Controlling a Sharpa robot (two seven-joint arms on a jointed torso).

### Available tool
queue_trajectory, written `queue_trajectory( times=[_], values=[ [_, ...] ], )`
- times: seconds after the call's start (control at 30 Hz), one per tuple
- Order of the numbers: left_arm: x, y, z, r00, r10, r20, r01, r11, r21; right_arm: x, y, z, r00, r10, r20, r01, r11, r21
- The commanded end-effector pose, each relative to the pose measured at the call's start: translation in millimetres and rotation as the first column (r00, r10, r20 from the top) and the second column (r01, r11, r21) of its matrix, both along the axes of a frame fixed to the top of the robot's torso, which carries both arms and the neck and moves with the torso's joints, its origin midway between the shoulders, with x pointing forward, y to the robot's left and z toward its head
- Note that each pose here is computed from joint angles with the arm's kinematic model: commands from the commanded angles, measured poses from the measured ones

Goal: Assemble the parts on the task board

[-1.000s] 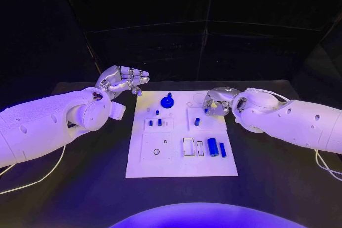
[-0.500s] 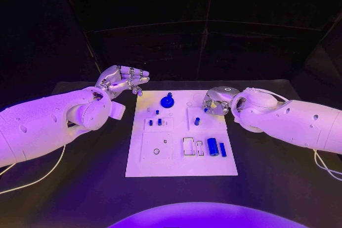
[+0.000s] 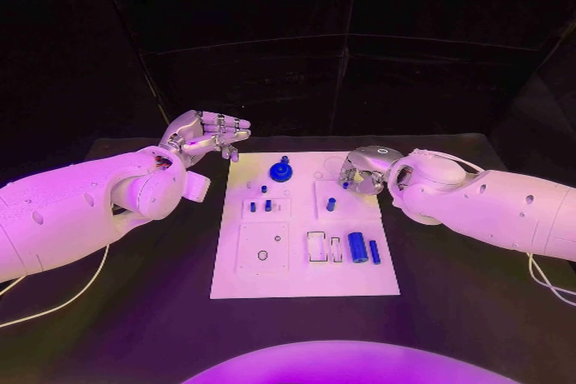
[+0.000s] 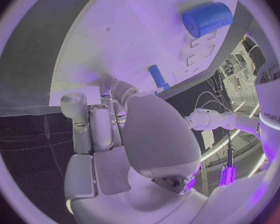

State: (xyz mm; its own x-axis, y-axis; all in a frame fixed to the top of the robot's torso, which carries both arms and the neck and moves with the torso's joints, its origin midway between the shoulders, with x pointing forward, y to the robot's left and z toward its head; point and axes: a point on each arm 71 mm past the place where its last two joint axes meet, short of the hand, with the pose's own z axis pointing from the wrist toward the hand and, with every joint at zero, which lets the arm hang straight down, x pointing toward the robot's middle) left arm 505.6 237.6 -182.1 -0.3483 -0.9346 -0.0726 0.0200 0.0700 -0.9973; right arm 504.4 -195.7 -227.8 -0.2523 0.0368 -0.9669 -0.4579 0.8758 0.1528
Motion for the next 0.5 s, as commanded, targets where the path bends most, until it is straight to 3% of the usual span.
queue_trajectory(
  times=[0.03, 0.5],
  values=[
    [-0.1, -1.2, 1.9, 1.000, -0.010, 0.007, 0.010, 1.000, -0.012, -0.7, 2.6, 4.4, 0.999, 0.010, 0.041, -0.011, 1.000, 0.023],
    [0.8, 0.3, 1.2, 1.000, -0.007, 0.004, 0.007, 1.000, -0.009, -5.0, -5.9, 8.5, 0.998, -0.010, 0.057, 0.007, 0.999, 0.053]
  ],
)
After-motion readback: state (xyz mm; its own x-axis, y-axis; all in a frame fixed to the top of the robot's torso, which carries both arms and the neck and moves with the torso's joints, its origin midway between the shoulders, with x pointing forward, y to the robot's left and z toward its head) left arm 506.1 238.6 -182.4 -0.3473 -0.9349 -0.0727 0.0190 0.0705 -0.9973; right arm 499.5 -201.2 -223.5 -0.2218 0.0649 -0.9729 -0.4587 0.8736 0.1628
